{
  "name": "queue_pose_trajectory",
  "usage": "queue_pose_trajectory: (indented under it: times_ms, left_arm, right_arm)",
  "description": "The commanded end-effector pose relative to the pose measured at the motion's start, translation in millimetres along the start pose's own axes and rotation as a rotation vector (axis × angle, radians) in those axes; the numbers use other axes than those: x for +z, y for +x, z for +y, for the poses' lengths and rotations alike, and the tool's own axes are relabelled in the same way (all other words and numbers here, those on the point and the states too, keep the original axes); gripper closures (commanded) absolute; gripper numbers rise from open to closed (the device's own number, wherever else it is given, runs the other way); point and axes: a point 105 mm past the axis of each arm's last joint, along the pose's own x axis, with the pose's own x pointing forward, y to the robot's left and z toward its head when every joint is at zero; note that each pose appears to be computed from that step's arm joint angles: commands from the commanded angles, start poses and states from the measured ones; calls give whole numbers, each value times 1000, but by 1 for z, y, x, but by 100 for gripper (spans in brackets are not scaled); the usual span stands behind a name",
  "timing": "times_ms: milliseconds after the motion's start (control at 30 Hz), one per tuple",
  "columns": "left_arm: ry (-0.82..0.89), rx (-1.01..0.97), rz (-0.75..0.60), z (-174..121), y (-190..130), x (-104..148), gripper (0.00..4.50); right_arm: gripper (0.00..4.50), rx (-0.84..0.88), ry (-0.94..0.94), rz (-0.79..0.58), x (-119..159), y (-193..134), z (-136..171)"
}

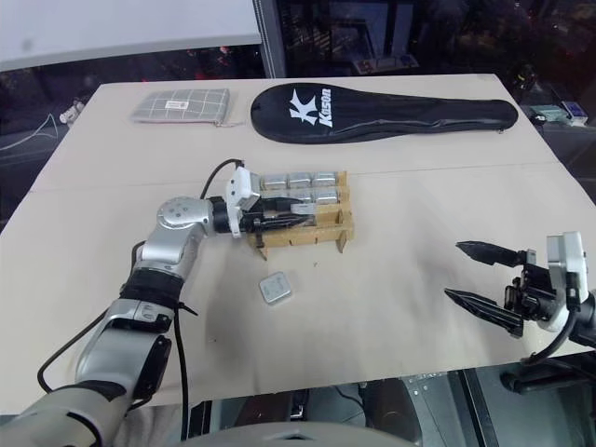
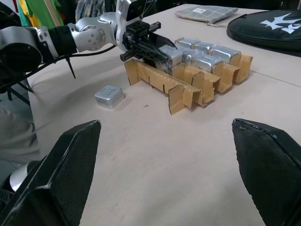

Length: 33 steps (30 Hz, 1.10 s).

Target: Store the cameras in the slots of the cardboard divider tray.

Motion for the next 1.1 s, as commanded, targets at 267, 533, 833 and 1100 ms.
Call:
queue_pose_trajectory:
  times_ms: [267, 533, 833, 1100]
  left_arm:
    - [9, -5, 25, 3, -4, 1, 5]
    - [76, 7, -22, -13, -28, 47, 5]
    - [-49, 62, 74, -65, -79, 42, 5]
    - [-121, 132, 129, -92, -80, 15, 5]
  right_arm:
    - [0, 0, -62, 4, 13, -6, -7]
    - [0, 7, -61, 7, 11, -7, -6]
    - [0, 38, -32, 10, 2, -4, -2]
    - [0, 111, -19, 6, -6, 15, 5]
